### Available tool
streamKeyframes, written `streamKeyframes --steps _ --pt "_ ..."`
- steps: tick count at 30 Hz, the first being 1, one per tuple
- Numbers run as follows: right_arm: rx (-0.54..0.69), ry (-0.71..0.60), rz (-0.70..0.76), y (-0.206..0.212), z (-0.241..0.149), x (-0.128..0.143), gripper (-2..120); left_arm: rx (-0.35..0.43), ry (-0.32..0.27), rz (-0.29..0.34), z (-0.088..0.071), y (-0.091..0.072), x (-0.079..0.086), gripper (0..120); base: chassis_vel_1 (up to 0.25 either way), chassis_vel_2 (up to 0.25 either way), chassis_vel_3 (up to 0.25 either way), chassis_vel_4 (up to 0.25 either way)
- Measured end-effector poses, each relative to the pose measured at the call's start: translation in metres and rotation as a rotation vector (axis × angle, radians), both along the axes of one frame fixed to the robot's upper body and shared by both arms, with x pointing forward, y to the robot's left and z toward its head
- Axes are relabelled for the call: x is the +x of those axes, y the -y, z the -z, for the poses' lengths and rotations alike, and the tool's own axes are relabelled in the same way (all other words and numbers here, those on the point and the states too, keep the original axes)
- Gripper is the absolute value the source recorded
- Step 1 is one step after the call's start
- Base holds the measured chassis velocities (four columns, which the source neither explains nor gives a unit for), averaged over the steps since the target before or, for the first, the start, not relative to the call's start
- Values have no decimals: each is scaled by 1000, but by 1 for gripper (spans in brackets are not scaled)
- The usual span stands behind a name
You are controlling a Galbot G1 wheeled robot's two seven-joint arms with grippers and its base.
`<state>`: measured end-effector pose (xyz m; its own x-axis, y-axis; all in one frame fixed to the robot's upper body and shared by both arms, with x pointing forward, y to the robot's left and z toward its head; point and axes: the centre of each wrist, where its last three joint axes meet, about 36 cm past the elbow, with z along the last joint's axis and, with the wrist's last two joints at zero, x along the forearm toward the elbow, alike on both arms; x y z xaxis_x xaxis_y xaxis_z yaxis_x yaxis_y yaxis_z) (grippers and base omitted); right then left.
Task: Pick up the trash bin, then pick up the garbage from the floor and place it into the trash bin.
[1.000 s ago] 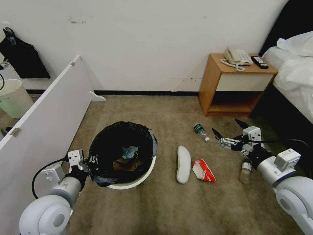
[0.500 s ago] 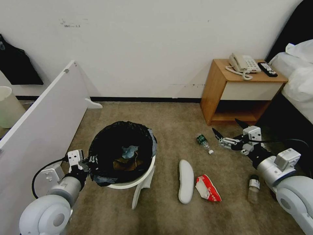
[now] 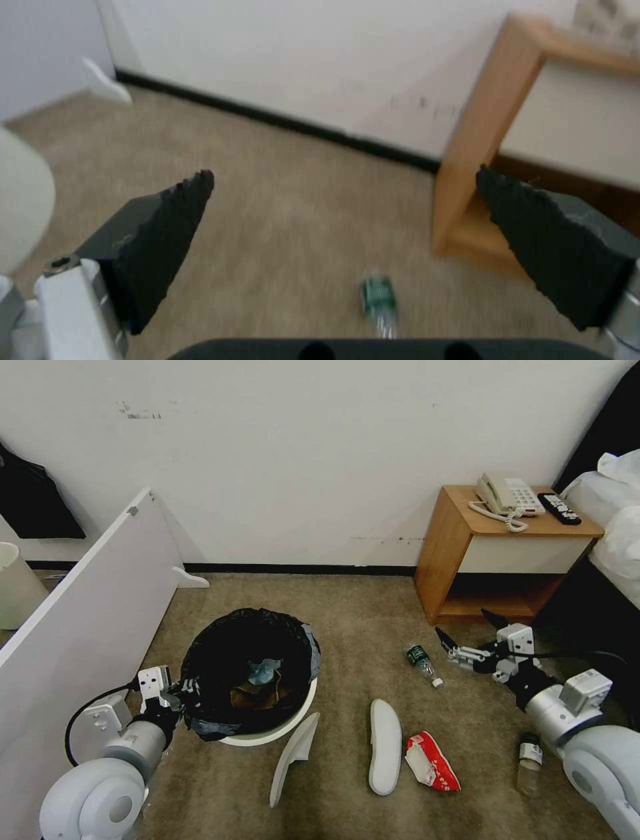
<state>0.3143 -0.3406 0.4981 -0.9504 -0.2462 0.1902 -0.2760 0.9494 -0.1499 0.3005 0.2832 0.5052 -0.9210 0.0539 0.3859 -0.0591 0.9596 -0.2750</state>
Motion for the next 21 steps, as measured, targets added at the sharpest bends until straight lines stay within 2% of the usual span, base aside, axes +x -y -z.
streamKeyframes --steps 3,12,15,21 --pt "-8 -92 32 -3 14 -7 100 -2 -2 1 1 1 0 1 0 0 0 0" --pt "6 -261 119 -9 24 -9 100 -14 -8 19 4 5 3 1 0 0 0 0" --pt "54 -369 173 -10 30 3 100 -24 -18 16 8 4 5 1 0 0 0 0" --pt "68 -451 254 1 58 25 100 -42 -28 8 16 1 10 1 0 0 0 0"
